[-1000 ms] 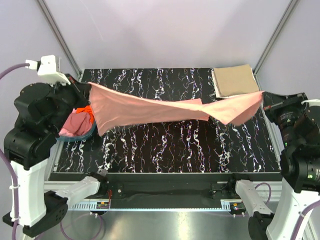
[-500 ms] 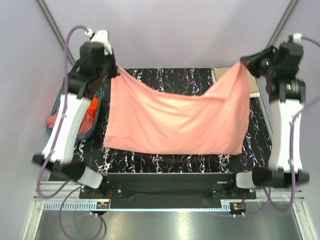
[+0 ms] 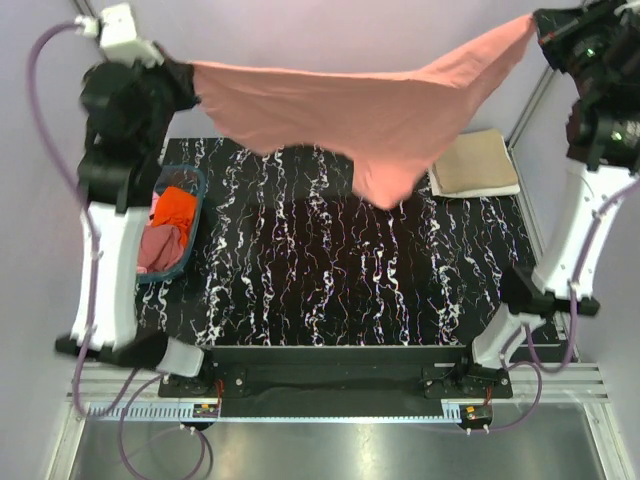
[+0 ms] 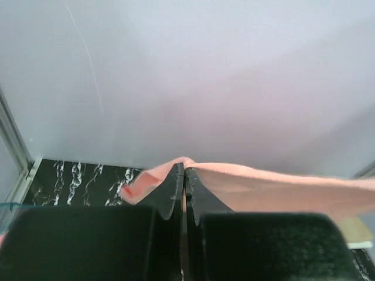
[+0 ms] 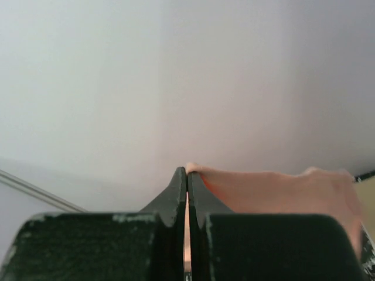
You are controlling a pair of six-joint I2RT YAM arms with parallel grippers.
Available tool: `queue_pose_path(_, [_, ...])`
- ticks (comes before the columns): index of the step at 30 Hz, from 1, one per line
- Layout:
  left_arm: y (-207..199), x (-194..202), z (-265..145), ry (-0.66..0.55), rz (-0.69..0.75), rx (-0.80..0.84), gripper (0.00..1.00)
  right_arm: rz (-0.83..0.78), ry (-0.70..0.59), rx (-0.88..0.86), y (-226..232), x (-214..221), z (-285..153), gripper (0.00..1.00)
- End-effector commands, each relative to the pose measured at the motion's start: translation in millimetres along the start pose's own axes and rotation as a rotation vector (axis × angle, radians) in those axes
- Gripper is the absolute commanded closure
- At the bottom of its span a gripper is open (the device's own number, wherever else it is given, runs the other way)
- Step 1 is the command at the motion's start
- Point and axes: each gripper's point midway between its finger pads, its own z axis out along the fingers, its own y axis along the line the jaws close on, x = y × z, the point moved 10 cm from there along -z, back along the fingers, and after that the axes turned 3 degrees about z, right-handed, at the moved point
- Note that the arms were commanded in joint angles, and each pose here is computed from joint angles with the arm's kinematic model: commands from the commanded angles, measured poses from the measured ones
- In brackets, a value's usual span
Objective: Fold and stack the t-shirts
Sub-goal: Flatten the tshirt out
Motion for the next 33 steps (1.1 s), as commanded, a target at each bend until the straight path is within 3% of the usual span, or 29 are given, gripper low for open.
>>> queue_pose_path(1, [-0.6, -38.6, -69.9, -0.257, -0.055, 0.088, 1.0, -0.021, -0.112, -0.059, 38.3, -25.1, -69.6, 1.0])
queue_pose_path(4, [5.8, 16.5, -69.9, -0.117, -0.052, 0.115, 1.0, -0.006, 0.005, 0.021, 13.8, 0.9, -75.7, 1.0])
queue_pose_path(8, [20.5, 70.9, -110.8, 0.016, -0.069, 0.106, 1.0, 0.017, 0.071, 0.091, -4.2, 32.0, -133.3, 1.0])
queue_pose_path(9, [25.8, 101.5, -111.8, 0.097, -0.075, 0.097, 1.0, 0.039, 0.132, 0.173, -31.3, 55.3, -133.8, 1.0])
queue_pose_path(11, [27.3, 124.3, -129.9, 0.16, -0.111, 0.141, 1.0, 0.012, 0.119, 0.188, -38.4, 66.9, -166.7, 1.0])
queue_pose_path(17, [38.4, 231.9, -155.6, 0.538, -0.22, 0.169, 1.0, 0.034, 0.21, 0.48, -129.8, 147.9, -217.9, 1.0])
queue_pose_path(20, [44.3, 286.2, -169.2, 0.733, -0.316, 0.142, 1.0, 0.003, 0.294, 0.711, -175.9, 181.7, -238.7, 1.0])
queue_pose_path(24, [47.9, 320.4, -177.4, 0.835, -0.391, 0.056, 1.0, -0.024, 0.323, 0.907, -201.6, 199.2, -265.5, 1.0])
queue_pose_path(33, [49.7, 353.9, -186.0, 0.933, -0.475, -0.08, 1.0, 0.15, 0.452, 0.989, -204.2, 221.4, -278.6, 1.0])
